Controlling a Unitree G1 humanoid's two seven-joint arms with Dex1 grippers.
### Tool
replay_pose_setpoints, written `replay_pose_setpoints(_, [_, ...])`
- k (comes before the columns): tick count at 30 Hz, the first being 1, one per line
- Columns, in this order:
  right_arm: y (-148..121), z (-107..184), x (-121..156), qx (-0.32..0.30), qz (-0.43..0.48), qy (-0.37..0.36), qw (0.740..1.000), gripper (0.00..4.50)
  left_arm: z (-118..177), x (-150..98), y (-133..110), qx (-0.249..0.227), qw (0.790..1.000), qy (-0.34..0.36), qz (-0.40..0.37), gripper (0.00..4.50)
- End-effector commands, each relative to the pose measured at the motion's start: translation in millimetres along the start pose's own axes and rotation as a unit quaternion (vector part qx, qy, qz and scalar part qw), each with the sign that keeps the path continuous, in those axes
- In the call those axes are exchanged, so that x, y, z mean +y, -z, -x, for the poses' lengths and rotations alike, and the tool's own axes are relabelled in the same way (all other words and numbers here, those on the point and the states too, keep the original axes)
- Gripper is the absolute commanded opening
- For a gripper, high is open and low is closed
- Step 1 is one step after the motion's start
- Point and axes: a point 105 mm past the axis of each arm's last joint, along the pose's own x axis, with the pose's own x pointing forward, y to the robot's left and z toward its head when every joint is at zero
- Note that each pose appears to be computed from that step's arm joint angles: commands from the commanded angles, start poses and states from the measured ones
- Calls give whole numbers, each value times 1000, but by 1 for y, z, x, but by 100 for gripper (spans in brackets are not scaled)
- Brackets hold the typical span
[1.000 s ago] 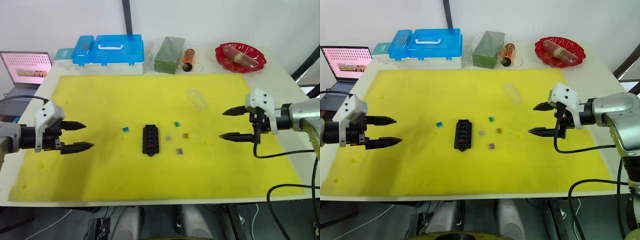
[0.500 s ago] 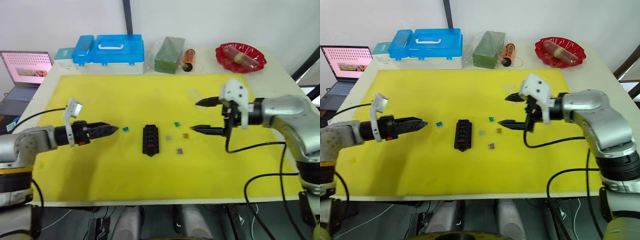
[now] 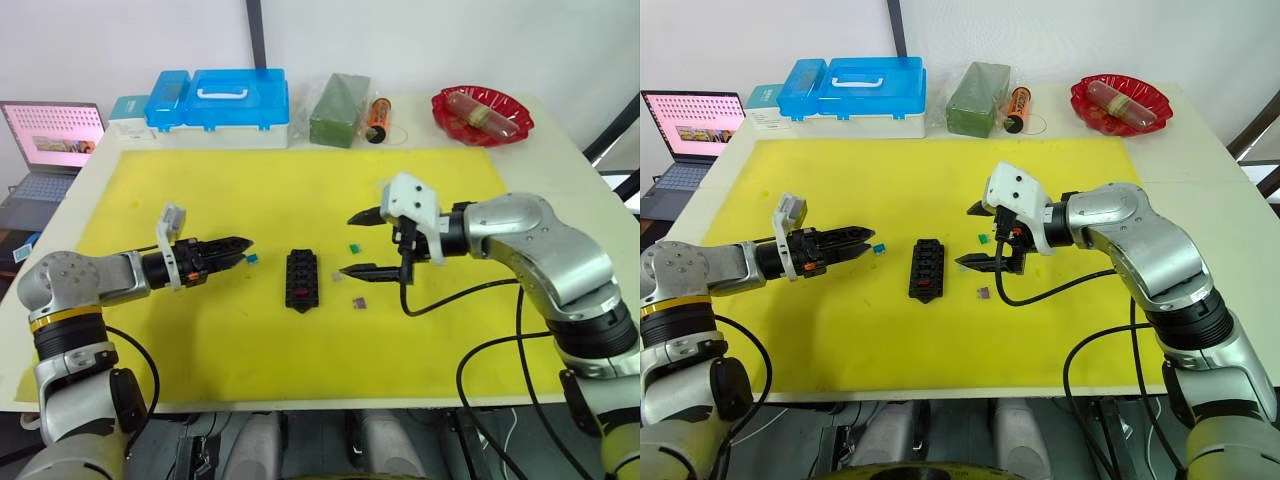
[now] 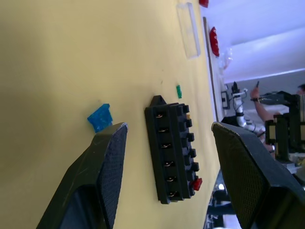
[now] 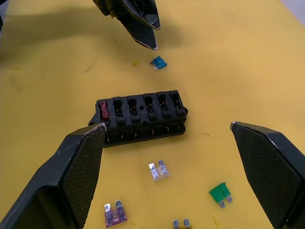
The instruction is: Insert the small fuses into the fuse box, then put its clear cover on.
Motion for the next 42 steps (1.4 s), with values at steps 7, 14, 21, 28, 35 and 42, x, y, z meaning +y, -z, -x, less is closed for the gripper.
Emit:
replay_pose_setpoints(7, [-16, 2, -1, -20, 33, 8, 999, 450, 3, 4, -7, -18, 999, 3, 35, 294])
replay_pose_setpoints(14, [-19, 0, -2, -25, 43, 9, 999, 450, -1, 17, 1, -10, 998, -10, 68, 294])
replay_pose_setpoints(21, [-21, -2, -2, -26, 46, 9, 999, 450, -11, 25, 7, -3, 997, -28, 71, 294])
replay_pose_setpoints(28, [-24, -2, -1, -30, 47, 12, 998, 450, -23, 30, 9, -4, 996, -47, 73, 294])
replay_pose_setpoints(35, [-24, -3, -1, -31, 46, 13, 998, 450, -32, 29, 10, 0, 996, -56, 73, 294])
replay_pose_setpoints(42, [-25, -4, -1, -34, 47, 14, 998, 450, -36, 27, 12, 9, 996, -66, 60, 294])
